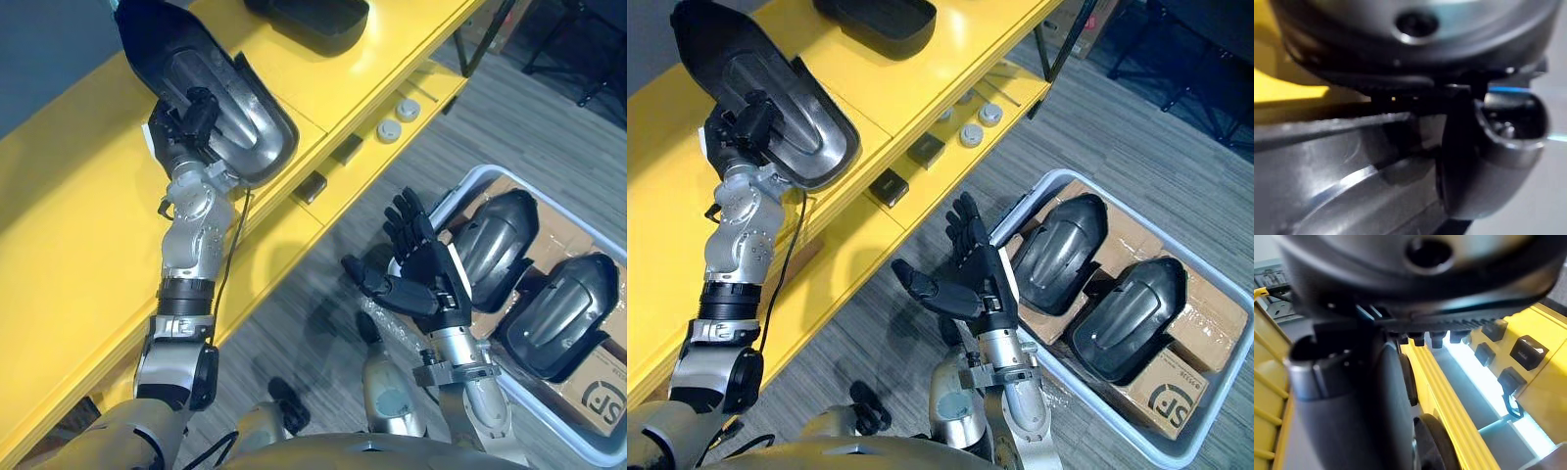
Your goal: Walk over and take three plastic housings, then place them on the shelf
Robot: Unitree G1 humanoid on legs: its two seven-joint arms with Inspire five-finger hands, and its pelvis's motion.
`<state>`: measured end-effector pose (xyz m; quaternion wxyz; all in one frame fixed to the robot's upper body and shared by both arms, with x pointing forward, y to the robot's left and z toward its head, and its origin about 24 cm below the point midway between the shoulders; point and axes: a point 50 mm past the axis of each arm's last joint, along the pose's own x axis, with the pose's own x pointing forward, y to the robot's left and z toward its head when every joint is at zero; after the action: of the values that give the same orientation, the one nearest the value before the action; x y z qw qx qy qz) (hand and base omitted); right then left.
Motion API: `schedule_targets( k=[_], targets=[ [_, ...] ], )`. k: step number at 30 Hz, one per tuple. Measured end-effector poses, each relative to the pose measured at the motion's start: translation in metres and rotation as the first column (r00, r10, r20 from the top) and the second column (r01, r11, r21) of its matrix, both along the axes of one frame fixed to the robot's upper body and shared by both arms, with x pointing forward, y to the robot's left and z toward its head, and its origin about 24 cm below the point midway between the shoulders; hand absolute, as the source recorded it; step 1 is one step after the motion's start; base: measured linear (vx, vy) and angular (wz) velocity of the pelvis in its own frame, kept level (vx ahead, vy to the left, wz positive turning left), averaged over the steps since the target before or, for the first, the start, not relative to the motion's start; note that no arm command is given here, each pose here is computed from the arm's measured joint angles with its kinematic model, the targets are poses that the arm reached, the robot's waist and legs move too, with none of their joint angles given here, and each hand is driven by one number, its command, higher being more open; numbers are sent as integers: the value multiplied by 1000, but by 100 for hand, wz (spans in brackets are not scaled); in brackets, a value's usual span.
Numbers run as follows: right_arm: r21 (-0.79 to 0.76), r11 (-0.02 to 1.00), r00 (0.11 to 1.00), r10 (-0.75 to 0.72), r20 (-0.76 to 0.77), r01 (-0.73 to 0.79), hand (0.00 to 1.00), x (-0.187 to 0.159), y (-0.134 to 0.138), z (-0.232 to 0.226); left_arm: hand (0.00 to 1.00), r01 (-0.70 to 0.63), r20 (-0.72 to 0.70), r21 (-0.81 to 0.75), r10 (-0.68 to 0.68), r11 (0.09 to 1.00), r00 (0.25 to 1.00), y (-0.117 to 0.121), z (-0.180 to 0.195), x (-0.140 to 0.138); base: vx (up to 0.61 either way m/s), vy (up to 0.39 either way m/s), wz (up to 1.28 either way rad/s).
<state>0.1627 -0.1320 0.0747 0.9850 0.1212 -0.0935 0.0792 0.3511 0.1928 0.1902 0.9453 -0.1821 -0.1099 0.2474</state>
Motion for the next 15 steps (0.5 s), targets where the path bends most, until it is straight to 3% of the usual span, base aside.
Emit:
schedule_targets(
  k=[1, 2, 15],
  targets=[
    [2, 1000, 1000, 2, -2, -2, 100, 0, 1, 0, 0, -5, 3, 1, 5, 1000, 1000, 0, 3, 1, 0, 0, 0],
    [4, 1000, 1000, 11, -6, -11, 100, -1, 3, -1, 100, -18, 2, 10, 18, 1000, 1000, 2, 7, 4, 0, 0, 0],
    [26, 999, 999, -26, -35, 27, 100, -6, 4, -4, 100, -53, -91, 89, 61, 995, 994, 20, 14, 15, -13, -5, 0]
  ],
)
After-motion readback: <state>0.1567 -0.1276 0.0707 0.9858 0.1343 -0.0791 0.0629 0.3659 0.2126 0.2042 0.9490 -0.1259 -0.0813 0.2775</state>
